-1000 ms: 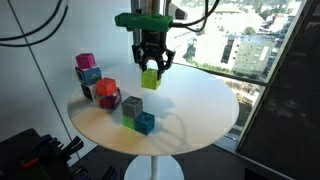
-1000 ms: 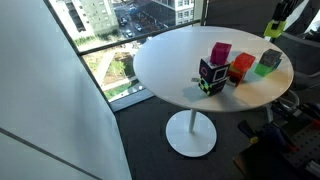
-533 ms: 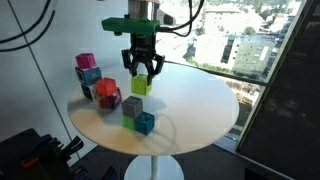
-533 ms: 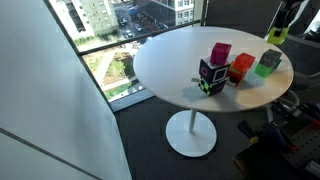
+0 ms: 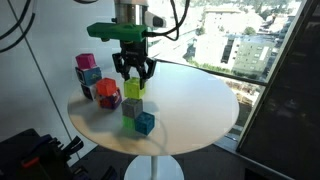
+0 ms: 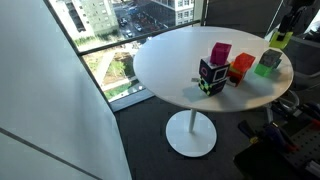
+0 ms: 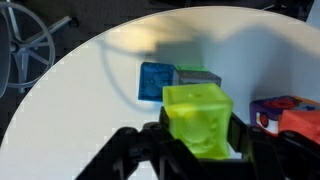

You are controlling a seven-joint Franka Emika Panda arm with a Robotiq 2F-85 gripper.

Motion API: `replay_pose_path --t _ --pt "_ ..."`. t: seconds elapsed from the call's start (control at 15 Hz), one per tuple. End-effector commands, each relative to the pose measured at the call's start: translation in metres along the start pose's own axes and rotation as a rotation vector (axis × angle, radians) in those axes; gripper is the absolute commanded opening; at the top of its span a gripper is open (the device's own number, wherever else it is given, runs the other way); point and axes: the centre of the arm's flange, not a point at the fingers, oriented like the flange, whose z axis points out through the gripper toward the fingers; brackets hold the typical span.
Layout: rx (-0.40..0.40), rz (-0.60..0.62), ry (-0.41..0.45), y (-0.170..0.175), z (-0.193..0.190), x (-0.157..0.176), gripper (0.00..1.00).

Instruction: Put the yellow block on the grey block

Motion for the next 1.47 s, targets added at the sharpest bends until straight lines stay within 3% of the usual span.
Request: replay_pose_path --t 0.0,1.4 --pt "-0.034 0.015 0.044 -0.012 0.0 -0.015 0.29" --pt "-0.045 0.022 0.069 -0.021 0.015 -0.01 0.29"
